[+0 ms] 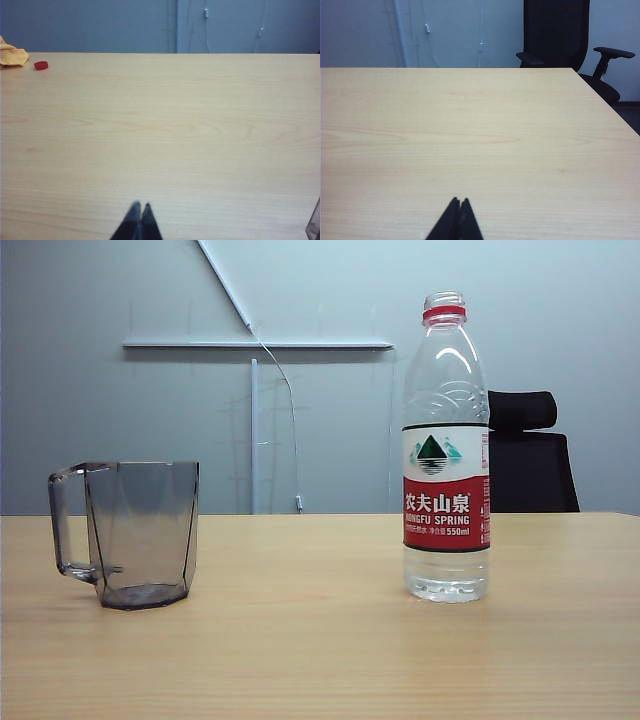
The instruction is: Pick up the mineral water bottle on the table and pour water into the mug until it's half full.
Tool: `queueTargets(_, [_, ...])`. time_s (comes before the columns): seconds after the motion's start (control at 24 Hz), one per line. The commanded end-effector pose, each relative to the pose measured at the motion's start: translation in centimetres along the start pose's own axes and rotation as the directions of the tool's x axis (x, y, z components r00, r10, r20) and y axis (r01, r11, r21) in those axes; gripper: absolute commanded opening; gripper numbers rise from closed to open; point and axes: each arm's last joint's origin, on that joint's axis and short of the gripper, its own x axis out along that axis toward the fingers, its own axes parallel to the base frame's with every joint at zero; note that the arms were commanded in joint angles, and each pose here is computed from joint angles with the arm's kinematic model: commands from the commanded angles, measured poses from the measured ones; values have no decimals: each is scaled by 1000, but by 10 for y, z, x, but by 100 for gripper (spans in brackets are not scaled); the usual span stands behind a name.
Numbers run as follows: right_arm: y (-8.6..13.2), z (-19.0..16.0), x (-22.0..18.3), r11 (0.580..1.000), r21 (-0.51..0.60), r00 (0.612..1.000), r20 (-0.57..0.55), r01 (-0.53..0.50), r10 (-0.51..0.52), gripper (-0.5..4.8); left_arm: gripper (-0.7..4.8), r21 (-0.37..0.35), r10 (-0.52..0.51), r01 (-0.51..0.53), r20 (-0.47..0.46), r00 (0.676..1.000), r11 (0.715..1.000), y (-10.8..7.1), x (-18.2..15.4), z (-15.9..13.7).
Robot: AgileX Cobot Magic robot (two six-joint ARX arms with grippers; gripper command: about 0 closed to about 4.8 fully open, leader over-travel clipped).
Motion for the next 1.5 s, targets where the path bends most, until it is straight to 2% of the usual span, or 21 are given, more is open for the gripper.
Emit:
queueTargets(0.04, [0, 0, 0, 1000, -2, 1000, 14, 0, 0, 13, -2, -4, -1, 1, 10, 1000, 1000, 0, 0, 2])
queueTargets(0.33, [0, 0, 0, 1000, 9, 1000, 15, -1, 1, 13, -2, -3, -4, 4, 10, 1000, 1000, 0, 0, 2])
queueTargets(0.46, [1, 0, 0, 999, 18, 999, 14, -33, 33, 13, -2, 3, -63, 63, 12, 998, 998, -7, -1, 2])
queueTargets(0.58, [4, 1, 0, 987, 104, 993, 20, -120, 119, 14, -2, 17, -194, 194, 14, 981, 981, -21, -4, 2])
queueTargets(0.67, [5, 1, 0, 972, 153, 984, 28, -178, 176, 14, -2, 27, -298, 297, 15, 955, 954, -31, -7, 2])
queueTargets(0.71, [6, 2, 0, 965, 162, 979, 34, -206, 203, 14, -2, 33, -363, 362, 16, 932, 932, -37, -10, 2])
queueTargets(0.75, [8, 4, -1, 943, 170, 958, 52, -286, 281, 24, -2, 44, -461, 460, 14, 887, 887, -47, -15, 2])
queueTargets(0.92, [12, 8, -3, 890, 221, 916, 79, -400, 392, 68, -2, 61, -628, 626, 4, 778, 777, -61, -25, 1])
queueTargets(1.04, [15, 17, -6, 843, 256, 881, 98, -472, 463, 112, -2, 64, -701, 700, 1, 713, 711, -65, -29, 1])
queueTargets(1.12, [19, 34, -12, 826, 248, 862, 113, -506, 494, 154, -2, 64, -722, 721, 1, 691, 690, -66, -30, 1])
queueTargets(1.21, [22, 52, -17, 845, 226, 874, 96, -485, 477, 247, -2, 64, -722, 720, 1, 692, 691, -66, -30, 1])
queueTargets(1.29, [26, 59, -15, 842, 200, 865, 71, -500, 497, 381, -2, 64, -722, 720, 2, 692, 691, -66, -30, 1])
queueTargets(1.33, [28, 60, -13, 837, 196, 858, 56, -511, 511, 434, -2, 64, -722, 720, 2, 692, 691, -66, -30, 1])
queueTargets(1.37, [37, 58, -5, 808, 200, 826, 11, -554, 564, 479, -2, 64, -722, 721, 4, 692, 690, -66, -30, 1])
queueTargets(1.42, [45, 55, 2, 790, 188, 800, -33, -584, 599, 479, -2, 64, -722, 721, 5, 691, 690, -66, -30, 1])
queueTargets(1.5, [56, 51, 10, 786, 154, 786, -75, -599, 614, 479, -2, 64, -722, 721, 5, 692, 690, -66, -30, 1])
